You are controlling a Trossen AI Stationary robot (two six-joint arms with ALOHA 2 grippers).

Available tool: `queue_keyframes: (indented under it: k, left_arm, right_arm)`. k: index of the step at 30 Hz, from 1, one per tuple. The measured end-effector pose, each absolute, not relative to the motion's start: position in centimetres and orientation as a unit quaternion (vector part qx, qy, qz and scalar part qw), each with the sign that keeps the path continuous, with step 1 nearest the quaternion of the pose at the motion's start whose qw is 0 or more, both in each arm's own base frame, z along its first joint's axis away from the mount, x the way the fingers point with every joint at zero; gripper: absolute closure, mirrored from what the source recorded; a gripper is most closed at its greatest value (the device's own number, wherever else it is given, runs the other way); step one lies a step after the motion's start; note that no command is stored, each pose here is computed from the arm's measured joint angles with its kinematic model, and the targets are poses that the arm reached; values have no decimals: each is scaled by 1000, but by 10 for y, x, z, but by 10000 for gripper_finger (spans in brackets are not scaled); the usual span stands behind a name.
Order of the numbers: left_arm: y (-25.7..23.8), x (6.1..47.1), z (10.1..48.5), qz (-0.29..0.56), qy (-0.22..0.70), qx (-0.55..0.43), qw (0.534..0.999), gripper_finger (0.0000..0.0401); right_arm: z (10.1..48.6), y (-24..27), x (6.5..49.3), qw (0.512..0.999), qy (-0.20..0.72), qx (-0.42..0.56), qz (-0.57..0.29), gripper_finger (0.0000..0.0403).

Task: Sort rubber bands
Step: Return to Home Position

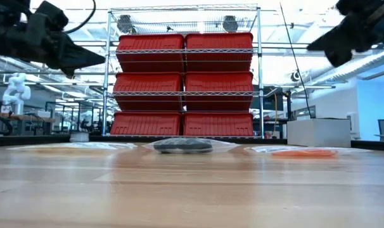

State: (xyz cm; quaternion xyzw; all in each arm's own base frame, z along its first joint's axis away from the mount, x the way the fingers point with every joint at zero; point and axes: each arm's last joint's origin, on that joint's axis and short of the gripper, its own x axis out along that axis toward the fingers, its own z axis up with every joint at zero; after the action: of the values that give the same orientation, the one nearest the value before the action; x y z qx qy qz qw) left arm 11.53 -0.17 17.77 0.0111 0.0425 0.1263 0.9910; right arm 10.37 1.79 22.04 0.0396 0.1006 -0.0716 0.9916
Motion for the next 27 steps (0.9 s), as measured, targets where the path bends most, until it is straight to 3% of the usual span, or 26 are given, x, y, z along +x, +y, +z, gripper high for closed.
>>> queue_keyframes:
  k: [8,27]
  left_arm:
    - [6,104,175,177,-29,41,983,397]
    - [19,103,166,212,20,65,975,397]
  right_arm:
    - [194,10,95,994,-26,-5,-107,403]
    - [183,-25,96,993,-11,-9,-117,403]
